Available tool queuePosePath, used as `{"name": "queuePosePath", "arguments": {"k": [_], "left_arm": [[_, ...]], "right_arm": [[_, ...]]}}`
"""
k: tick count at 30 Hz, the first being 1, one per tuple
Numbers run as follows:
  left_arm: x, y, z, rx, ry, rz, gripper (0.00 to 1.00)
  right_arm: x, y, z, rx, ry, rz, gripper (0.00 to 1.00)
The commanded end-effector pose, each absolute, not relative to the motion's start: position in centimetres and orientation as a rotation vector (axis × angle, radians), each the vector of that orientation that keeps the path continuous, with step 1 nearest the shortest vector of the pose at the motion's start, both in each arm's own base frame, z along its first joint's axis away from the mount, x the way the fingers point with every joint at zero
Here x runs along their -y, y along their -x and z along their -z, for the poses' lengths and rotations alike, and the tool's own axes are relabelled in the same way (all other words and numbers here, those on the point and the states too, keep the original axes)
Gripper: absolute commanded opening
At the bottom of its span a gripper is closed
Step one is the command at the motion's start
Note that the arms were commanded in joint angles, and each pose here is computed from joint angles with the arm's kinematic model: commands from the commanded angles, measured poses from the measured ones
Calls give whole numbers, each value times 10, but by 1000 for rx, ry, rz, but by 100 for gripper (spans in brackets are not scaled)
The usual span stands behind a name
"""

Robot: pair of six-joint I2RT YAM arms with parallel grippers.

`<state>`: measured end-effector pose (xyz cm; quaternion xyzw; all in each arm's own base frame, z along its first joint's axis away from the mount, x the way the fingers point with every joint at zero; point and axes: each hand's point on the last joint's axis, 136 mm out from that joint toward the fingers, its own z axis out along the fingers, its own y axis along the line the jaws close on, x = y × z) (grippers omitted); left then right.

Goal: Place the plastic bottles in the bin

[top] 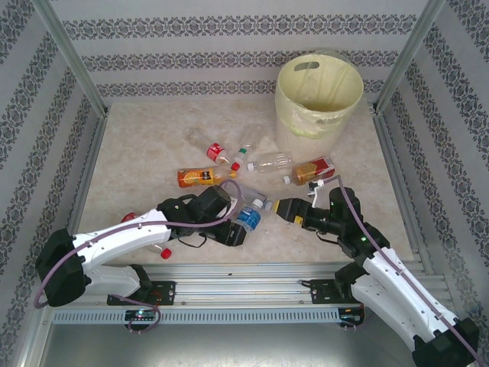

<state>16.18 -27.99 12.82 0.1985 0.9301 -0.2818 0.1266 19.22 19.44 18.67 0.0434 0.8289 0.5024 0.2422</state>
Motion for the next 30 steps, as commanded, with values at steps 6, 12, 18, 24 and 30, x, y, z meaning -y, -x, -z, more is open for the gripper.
{"name": "queuePosePath", "arguments": {"k": [6,12,18,24,30], "left_arm": [[316,-174,-152,-2544,-461,1078,52],[340,-178,-164,-2470,-429,1245,52],[350,-178,-167,-2446,-438,1318,52],[352,-176,-162,-2453,-451,1329,52],[348,-175,-163,-2442,-477,1306,58]], "right_arm": [[-208,-201,-177,-2231,-200,-1479,91],[-221,-203,-177,-2235,-159,-1497,95],[-233,-208,-172,-2245,-144,-1484,94],[-238,-215,-172,-2236,-144,-1462,78],[-229,-217,-173,-2236,-162,-1391,64]]}}
